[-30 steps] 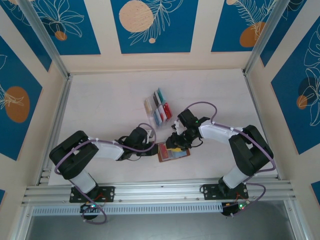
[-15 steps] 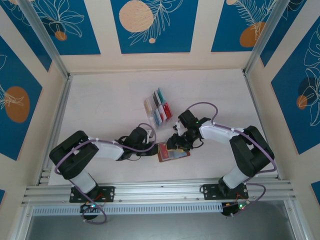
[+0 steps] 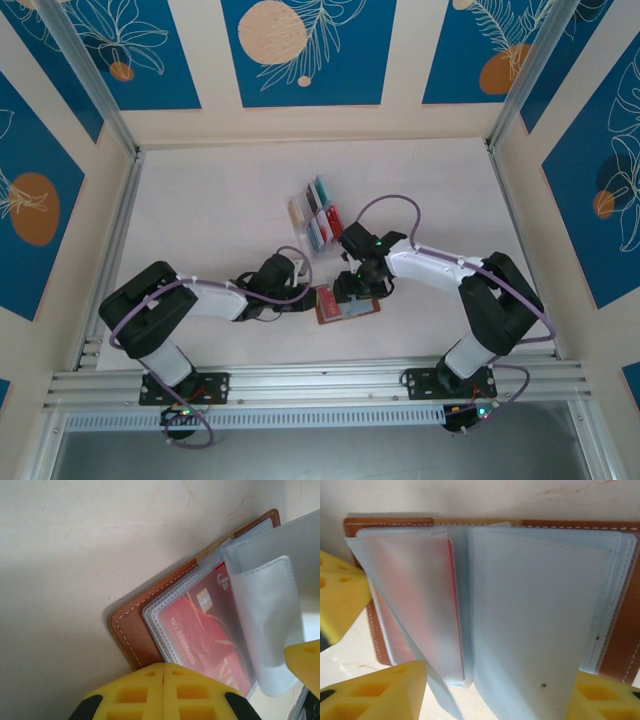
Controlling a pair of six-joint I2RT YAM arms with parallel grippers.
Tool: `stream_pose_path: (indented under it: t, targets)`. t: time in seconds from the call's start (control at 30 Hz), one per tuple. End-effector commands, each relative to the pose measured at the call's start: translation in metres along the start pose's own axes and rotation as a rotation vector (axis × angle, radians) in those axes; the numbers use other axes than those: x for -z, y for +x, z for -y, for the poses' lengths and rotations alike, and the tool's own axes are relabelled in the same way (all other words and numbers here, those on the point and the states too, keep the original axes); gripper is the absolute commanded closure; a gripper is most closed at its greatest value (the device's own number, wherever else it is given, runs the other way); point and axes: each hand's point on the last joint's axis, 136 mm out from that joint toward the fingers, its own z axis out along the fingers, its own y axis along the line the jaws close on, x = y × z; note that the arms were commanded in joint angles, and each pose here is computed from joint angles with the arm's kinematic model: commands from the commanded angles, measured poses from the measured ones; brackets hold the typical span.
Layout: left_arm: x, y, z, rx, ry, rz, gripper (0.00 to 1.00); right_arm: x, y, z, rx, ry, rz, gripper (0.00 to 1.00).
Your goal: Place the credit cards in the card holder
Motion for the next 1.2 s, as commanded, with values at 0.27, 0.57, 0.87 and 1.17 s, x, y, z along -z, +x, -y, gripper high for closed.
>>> stream_pose_path:
  t: [0.27,0.57,0.87,1.17]
  targets:
    - [-0.002,0.075,-0.07,0.113,-0.22,-0.237,0.98,0.003,-0.002,0.031,0.06,0.359,0.008,0.24]
    - [-0.002,0.075,-0.07,0.12,-0.212,-0.234,0.98,0.004,-0.009,0.028,0.124,0.48,0.028,0.19]
    - [-0.002,0.076,-0.072,0.124,-0.205,-0.233,0.98,0.011,-0.014,0.023,0.188,0.598,0.058,0.18]
    - [-0.002,0.076,-0.072,0.128,-0.203,-0.231,0.98,0.014,-0.017,0.0,0.272,0.58,0.115,0.2]
